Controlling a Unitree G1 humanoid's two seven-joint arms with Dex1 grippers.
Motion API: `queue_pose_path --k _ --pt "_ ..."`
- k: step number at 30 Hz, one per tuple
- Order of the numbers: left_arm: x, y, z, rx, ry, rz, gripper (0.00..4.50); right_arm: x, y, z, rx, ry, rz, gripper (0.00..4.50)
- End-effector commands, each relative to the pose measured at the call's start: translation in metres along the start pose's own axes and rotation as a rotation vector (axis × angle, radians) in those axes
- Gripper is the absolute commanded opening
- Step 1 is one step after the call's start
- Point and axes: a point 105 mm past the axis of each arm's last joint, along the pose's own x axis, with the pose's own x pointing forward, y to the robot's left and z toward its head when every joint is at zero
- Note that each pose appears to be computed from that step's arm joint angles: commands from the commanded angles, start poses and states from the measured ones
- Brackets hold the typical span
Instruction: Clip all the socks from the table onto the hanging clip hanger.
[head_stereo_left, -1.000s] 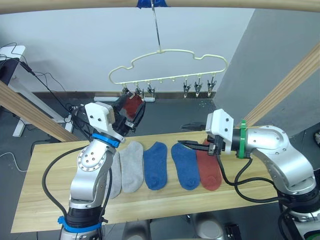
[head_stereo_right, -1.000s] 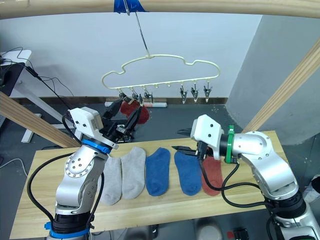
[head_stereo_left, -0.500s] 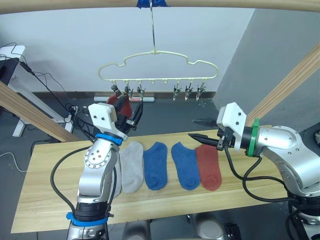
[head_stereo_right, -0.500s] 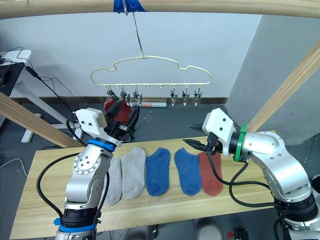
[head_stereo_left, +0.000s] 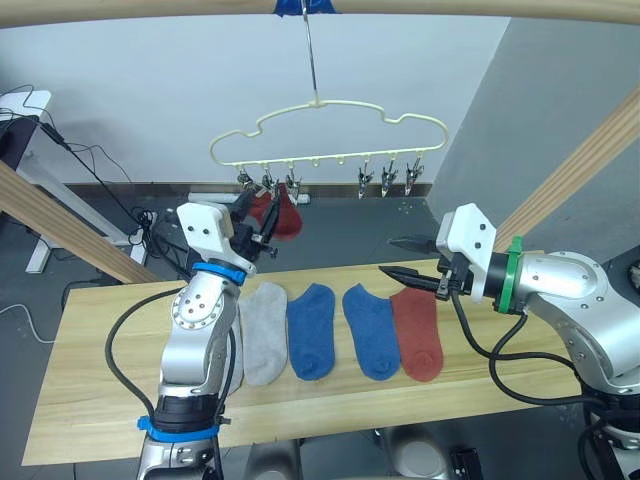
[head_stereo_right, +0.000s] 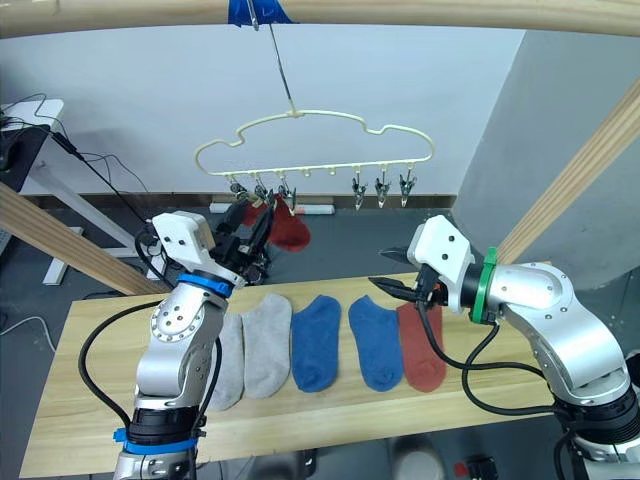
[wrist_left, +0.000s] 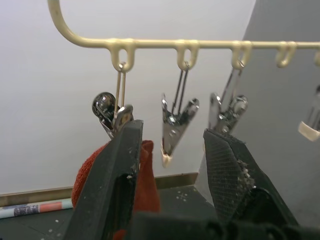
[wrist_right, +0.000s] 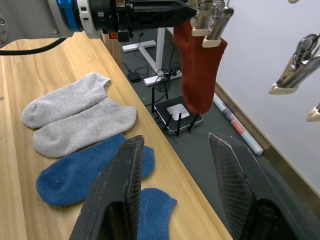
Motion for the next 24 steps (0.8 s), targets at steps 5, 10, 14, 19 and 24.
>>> queue_pose_path --k 5,10,14,19,24 --pt "0.006 0.003 0.013 0.009 -0.055 0.001 2.13 -0.005 0.001 0.013 -0.048 -0.037 -0.008 2.14" --pt "0.011 0.004 0.017 0.018 -0.076 0.000 2.13 -0.006 0.001 0.013 -0.047 -0.039 -0.007 2.14" --pt "0.012 0.005 0.019 0.021 -0.083 0.001 2.13 -0.006 0.001 0.013 -0.044 -0.039 -0.008 2.14" --pt "0.012 0.004 0.020 0.019 -0.089 -0.001 2.13 -0.006 0.001 0.013 -0.041 -0.039 -0.006 2.14" --pt "0.013 0.004 0.022 0.021 -0.093 -0.005 1.32 -0.006 0.001 0.014 -0.041 -0.041 -0.007 2.14"
